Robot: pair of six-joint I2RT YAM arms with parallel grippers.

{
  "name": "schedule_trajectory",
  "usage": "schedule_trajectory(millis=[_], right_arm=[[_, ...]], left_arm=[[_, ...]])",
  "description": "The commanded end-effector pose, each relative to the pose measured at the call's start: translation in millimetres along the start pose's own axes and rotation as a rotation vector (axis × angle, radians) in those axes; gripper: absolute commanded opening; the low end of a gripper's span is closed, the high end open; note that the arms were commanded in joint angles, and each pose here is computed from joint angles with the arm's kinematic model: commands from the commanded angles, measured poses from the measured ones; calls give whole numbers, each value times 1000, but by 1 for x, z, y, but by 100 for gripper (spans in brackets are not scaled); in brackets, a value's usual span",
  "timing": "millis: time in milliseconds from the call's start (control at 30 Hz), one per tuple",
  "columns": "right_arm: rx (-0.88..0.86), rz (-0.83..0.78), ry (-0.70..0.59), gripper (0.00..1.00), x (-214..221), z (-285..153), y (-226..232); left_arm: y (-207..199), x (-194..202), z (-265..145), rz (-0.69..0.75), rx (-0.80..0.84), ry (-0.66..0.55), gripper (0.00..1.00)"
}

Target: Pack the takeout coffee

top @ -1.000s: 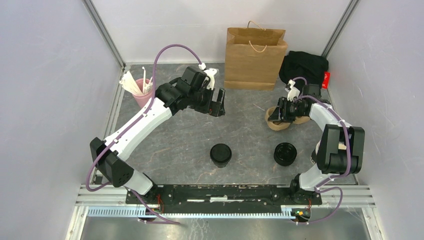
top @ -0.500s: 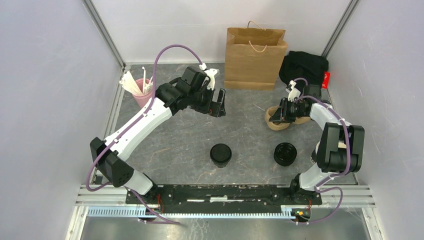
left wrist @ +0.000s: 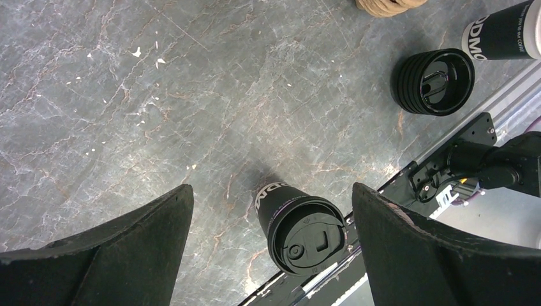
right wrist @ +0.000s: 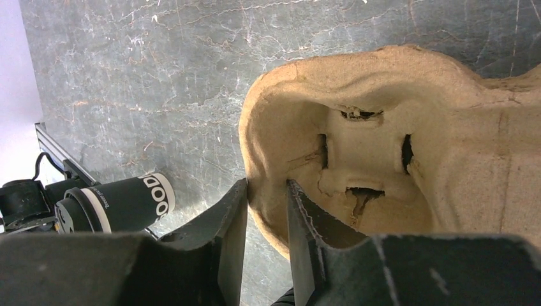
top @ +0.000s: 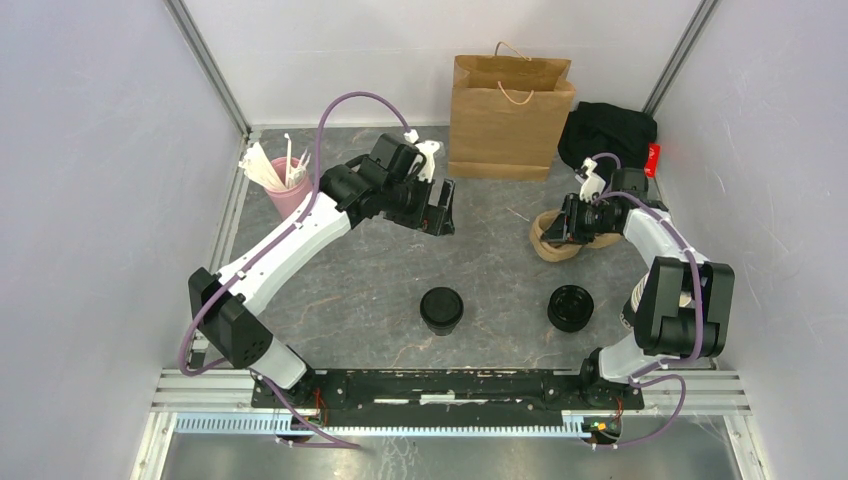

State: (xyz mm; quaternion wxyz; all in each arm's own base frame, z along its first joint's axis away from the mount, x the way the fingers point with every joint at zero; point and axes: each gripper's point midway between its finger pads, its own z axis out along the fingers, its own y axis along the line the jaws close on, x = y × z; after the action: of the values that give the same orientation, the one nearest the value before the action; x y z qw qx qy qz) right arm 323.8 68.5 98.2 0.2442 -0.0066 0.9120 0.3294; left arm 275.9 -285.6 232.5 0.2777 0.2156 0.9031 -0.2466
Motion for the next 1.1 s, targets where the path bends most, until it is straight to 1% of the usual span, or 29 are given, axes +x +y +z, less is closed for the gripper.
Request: schedule_trajectory(millis=[0, 133, 267, 333, 367, 733, 1067], right_arm=[[-33, -16, -26, 34, -4, -6, 9], [-27, -19, -28, 39, -4, -6, 8], [-28, -14, -20, 39, -2, -2, 5], [-29, -15, -20, 46, -1, 1, 2], [-27, -13, -19, 47, 0, 2, 0], [-34, 3, -22, 43, -10, 9, -4], [-31, 18, -40, 48, -18, 7, -9]], left_arm=[[-10, -17, -5, 47, 47, -48, 99], [-12, -21, -6, 49, 56, -52, 99], [-12, -21, -6, 50, 56, -50, 99], [-12, -19, -6, 49, 57, -47, 99], [-11, -18, -5, 48, 57, -44, 99], [-10, -15, -7, 52, 55, -44, 99], [-11, -14, -7, 55, 60, -39, 99]])
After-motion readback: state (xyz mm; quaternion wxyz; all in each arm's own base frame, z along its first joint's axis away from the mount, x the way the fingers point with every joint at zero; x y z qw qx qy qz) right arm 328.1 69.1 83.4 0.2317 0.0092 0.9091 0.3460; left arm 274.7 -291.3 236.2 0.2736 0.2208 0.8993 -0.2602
